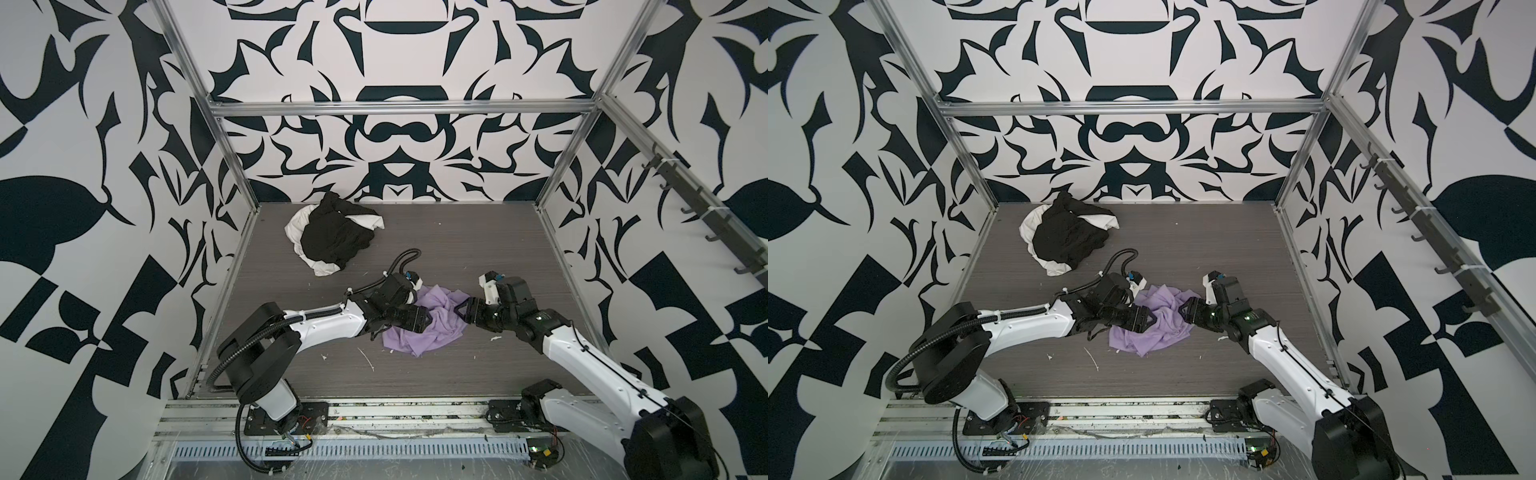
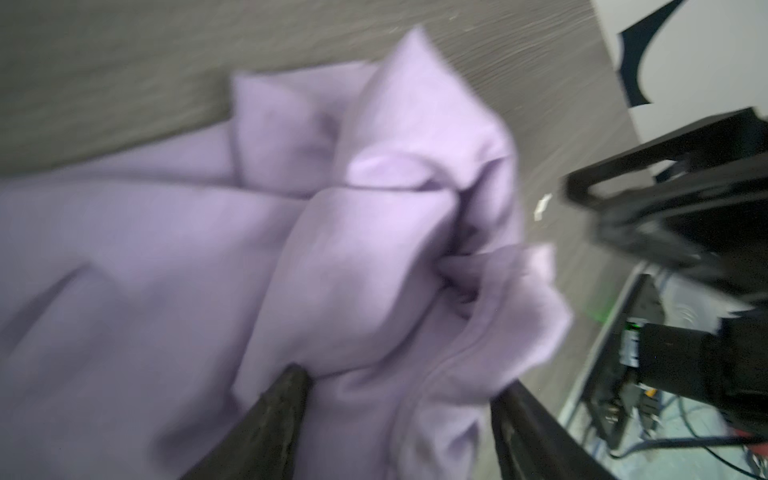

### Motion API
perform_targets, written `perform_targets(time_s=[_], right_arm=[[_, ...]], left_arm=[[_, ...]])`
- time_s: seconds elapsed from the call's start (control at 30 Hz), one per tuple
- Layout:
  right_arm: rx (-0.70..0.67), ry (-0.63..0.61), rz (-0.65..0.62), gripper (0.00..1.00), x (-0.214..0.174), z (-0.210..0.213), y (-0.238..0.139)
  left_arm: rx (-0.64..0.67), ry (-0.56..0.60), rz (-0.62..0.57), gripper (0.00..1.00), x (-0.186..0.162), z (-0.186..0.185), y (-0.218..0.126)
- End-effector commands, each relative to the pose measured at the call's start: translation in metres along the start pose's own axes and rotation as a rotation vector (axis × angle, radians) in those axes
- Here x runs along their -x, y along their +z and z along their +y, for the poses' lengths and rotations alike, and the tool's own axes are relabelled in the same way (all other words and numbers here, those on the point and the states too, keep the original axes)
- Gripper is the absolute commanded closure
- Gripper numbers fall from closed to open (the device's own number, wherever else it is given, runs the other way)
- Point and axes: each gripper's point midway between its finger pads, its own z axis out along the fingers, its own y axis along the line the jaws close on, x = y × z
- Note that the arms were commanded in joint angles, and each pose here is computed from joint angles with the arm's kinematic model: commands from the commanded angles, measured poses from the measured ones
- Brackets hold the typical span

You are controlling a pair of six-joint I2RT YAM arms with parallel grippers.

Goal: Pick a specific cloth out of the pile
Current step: 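Lay the lavender shirt on the table and open both grippers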

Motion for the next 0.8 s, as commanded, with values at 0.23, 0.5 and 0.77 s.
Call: perform_targets(time_s=[0.23, 0.5, 0.77], right_arm=[[-0.076, -0.014, -0.087, 0.21, 0.043, -0.023, -0.003], [-0.091, 0.085, -0.036, 0.25, 0.055, -0.055, 0.023], [-0.077, 0.135, 0.032, 0.42, 0.047, -0.068, 0.045]], left_arm=[[0.034, -0.060, -0.040, 0.25, 0.000, 0.012, -0.014], [0.064, -0.004, -0.100, 0.22, 0.014, 0.007, -0.041], [0.156, -0.044, -0.125, 0.16, 0.009, 0.040, -0.054]])
